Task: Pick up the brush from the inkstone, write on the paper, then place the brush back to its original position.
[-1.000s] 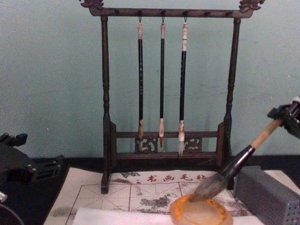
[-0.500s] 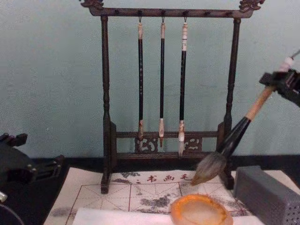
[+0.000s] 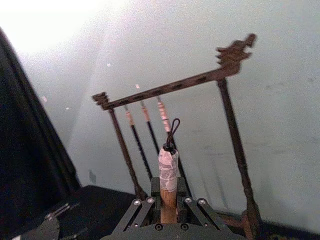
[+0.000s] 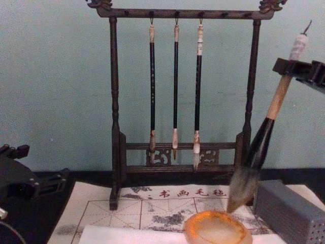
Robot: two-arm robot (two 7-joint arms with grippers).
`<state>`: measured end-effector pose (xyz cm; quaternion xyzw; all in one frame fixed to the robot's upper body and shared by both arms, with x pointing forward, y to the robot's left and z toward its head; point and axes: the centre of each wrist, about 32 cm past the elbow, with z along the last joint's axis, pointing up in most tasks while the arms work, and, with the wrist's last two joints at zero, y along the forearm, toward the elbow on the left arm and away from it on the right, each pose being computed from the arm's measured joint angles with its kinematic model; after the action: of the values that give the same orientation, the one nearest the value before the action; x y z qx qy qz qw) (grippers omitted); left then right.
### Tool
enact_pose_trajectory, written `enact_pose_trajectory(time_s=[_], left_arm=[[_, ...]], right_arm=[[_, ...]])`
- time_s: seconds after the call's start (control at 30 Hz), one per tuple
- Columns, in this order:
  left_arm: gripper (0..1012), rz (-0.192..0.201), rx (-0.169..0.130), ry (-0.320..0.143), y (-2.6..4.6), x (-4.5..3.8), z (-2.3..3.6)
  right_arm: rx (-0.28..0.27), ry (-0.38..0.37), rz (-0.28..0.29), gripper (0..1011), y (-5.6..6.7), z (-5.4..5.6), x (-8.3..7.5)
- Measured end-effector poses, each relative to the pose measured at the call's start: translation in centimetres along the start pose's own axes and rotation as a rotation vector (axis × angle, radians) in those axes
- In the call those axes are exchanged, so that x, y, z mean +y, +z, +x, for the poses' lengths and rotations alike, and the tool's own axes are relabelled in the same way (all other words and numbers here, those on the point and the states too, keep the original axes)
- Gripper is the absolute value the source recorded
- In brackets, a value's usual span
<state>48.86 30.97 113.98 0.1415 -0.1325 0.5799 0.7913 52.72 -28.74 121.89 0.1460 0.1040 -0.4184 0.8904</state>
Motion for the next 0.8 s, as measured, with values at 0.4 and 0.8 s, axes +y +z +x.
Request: enact_pose_trajectory(time_s=[0.4, 0.8], left_arm=[[1001, 0.0, 0.0, 0.0, 0.0, 0.0, 0.0], [1001, 0.0, 0.0, 0.0, 0.0, 0.0, 0.0]], right_arm=[[-0.083, 0.099, -0.002, 199, 0.0, -0.2, -1.8], [-0.099, 0.167, -0.01, 199, -0.2, -0.9, -2.9]])
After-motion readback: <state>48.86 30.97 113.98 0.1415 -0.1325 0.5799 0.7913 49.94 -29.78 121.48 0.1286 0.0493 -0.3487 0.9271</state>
